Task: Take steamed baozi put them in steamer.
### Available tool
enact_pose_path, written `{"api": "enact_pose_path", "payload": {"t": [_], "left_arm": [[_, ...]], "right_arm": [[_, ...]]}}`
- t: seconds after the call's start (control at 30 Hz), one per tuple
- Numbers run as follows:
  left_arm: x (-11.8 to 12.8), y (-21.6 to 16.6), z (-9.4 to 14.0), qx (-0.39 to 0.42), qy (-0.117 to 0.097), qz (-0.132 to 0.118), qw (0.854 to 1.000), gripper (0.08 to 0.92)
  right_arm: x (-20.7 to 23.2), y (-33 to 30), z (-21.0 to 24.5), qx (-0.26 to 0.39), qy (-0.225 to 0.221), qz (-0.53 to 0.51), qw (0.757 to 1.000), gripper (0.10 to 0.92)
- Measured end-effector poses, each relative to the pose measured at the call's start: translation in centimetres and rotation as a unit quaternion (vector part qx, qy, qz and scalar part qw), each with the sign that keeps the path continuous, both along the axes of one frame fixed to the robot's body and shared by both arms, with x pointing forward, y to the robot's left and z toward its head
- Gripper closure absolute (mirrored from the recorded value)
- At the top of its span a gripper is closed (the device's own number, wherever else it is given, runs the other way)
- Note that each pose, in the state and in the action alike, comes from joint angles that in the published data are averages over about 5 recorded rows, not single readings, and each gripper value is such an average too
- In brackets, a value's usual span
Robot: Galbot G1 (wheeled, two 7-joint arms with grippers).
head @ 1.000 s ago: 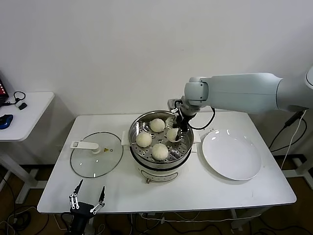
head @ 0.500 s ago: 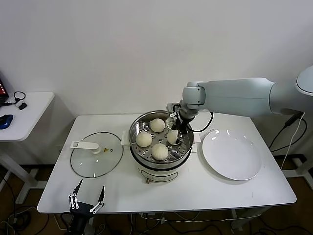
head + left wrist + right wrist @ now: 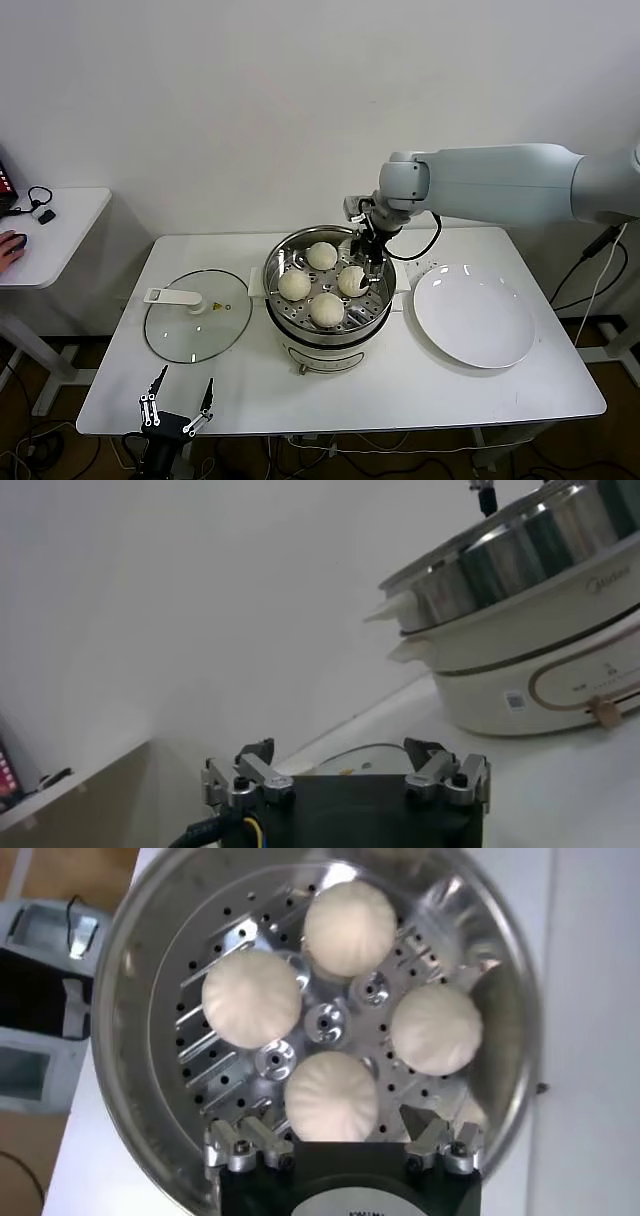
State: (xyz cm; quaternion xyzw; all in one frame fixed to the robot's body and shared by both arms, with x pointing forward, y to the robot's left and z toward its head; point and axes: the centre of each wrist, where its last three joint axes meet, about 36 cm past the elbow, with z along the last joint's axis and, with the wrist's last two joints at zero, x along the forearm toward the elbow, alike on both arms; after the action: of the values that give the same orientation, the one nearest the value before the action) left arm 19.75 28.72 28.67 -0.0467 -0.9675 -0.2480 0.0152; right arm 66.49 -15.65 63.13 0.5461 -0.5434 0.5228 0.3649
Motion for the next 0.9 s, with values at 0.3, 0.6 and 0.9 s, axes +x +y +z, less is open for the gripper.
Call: {"api": "enact_pose_path", "payload": {"t": [0.3, 0.6, 0.9], "left_arm": [[0.2, -0.1, 0.2, -0.001, -0.005, 0.0, 1.0, 0.177], [0.5, -0.1, 0.4, -0.002, -0.009, 0.002, 1.0, 0.177], [0.7, -0.2, 0.6, -0.003, -0.011, 0.002, 1.0, 0.177]], "right_arm": [[-2.2, -2.7, 2.0, 0.073, -0.079, -0.061, 0.992, 0.2], [-7.1, -6.1, -0.1, 0.225, -0.186, -0.142, 0.946, 0.2], [-13.8, -10.0, -3.8, 0.382, -0.278, -0.226, 0.852, 0.2]]}}
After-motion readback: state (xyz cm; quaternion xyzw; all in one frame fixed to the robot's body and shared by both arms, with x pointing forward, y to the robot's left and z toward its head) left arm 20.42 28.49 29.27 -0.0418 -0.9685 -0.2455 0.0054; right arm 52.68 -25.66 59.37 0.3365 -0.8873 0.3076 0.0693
